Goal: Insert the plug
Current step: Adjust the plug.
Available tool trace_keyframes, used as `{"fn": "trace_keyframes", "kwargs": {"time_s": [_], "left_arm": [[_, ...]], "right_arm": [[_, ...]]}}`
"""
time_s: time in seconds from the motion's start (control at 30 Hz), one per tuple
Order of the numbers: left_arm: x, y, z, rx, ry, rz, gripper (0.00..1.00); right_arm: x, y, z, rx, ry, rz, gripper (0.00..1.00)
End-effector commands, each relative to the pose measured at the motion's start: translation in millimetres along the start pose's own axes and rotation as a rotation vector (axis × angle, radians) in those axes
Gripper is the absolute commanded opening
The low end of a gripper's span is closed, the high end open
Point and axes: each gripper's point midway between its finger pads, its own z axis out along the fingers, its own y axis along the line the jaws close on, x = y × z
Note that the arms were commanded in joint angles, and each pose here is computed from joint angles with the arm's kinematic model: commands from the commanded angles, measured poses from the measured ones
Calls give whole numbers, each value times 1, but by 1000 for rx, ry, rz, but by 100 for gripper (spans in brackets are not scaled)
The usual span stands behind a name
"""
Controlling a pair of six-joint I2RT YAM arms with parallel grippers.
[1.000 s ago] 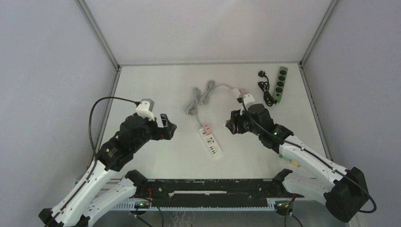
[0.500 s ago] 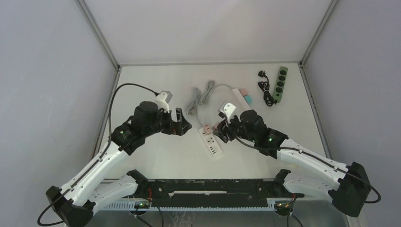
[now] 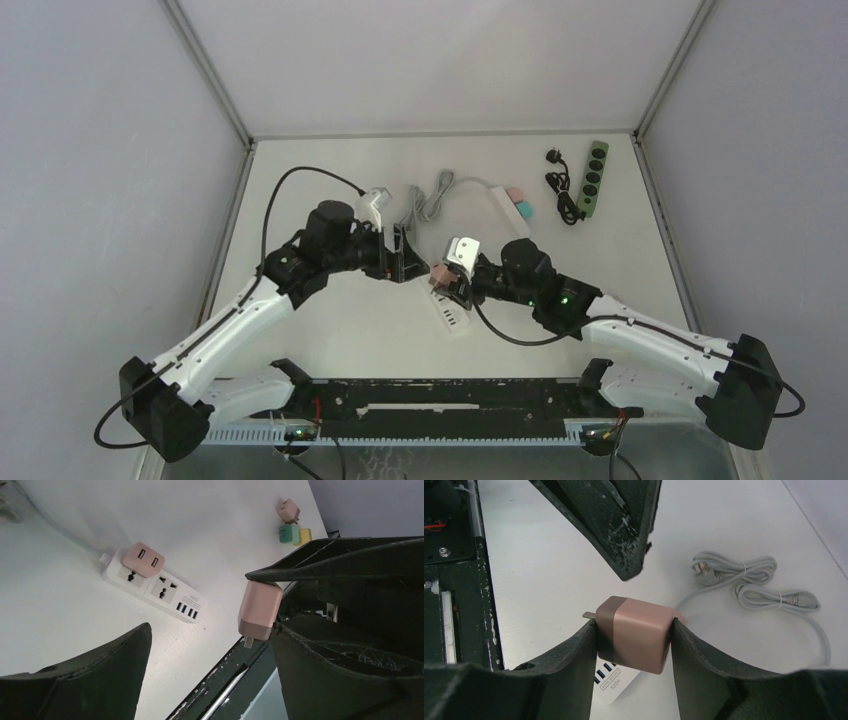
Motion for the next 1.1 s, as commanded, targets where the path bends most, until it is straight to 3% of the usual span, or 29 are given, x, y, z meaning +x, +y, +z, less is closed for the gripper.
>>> {"fn": "trace_keyframes", "kwargs": {"time_s": [0.0, 0.4, 0.9, 1.07], "left_arm": [[-23, -35, -5, 144, -35, 25, 91], [-6, -50, 8, 228, 42, 30, 79], [9, -57, 19, 268, 113, 65, 54], [14, -60, 18, 291, 131, 89, 41]], "right_arm": [[-33, 0, 1, -5, -108, -87, 35], [-35, 5, 4, -8, -112, -113, 35], [-36, 6, 3, -11, -116, -115, 34], [-37, 7, 3, -15, -122, -119, 35]]}}
